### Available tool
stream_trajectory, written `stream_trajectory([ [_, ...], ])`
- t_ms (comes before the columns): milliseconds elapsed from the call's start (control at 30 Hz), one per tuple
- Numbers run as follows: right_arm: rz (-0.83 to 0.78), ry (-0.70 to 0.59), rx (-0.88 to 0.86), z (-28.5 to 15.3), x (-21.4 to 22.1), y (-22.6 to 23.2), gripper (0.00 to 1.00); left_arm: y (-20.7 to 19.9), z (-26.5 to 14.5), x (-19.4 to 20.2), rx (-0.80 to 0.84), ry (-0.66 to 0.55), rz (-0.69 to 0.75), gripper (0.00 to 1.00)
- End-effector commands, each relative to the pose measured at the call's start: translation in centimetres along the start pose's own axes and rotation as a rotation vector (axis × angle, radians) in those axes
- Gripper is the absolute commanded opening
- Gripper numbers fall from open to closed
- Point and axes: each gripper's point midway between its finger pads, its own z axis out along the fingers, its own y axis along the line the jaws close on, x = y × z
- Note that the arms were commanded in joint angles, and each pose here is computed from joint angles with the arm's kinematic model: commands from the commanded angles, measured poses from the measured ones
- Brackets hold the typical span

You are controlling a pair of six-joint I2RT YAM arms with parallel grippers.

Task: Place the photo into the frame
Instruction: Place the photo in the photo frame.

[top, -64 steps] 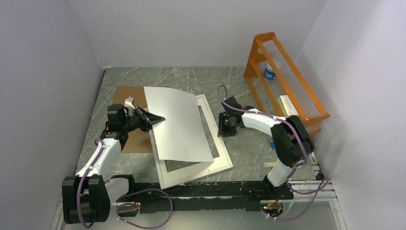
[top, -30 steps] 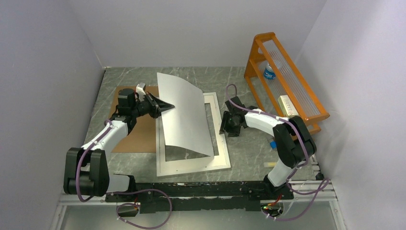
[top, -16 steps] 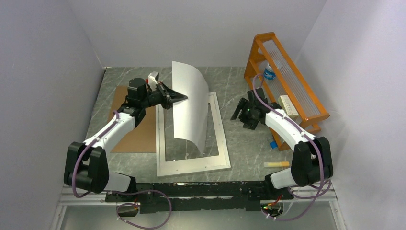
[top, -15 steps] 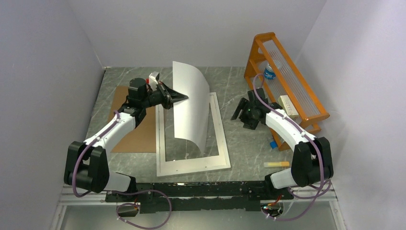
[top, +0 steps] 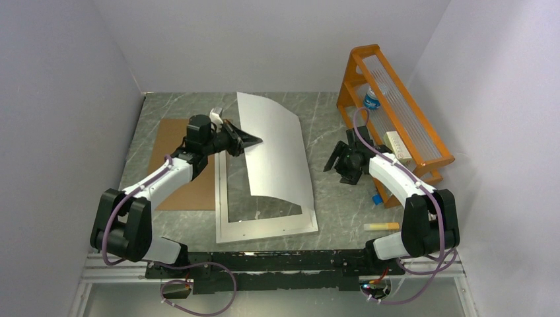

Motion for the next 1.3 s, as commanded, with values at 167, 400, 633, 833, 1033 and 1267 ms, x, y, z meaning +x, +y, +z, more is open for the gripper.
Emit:
stream_trajectory([
  [167, -0.019, 0.001, 0.02, 0.0, 0.0, -1.0, 0.72, 10.9, -0.9, 2.9, -0.247, 0.086, 0.059, 0.03],
  [400, -0.019, 0.015, 0.026, 0.4, 0.6, -1.6, 0.71, 13.2, -3.2, 1.7, -0.439, 0.086, 0.152, 0.02],
  [633, -0.016, 0.023, 0.028, 0.7, 0.9, -1.8, 0.71, 15.5, -4.8, 1.4, -0.53, 0.022, 0.155, 0.03],
  [833, -0.016, 0.03, 0.033, 0.9, 1.2, -2.0, 0.7, 16.0, -5.2, 0.6, -0.565, -0.01, 0.197, 0.03],
  [1033, -0.015, 0.039, 0.033, 1.2, 1.4, -2.2, 0.69, 15.6, -4.2, -0.2, -0.528, -0.005, 0.221, 0.02],
  [1267, -0.018, 0.043, 0.032, 1.4, 1.6, -2.3, 0.69, 15.9, -3.8, -0.9, -0.527, -0.021, 0.226, 0.03],
])
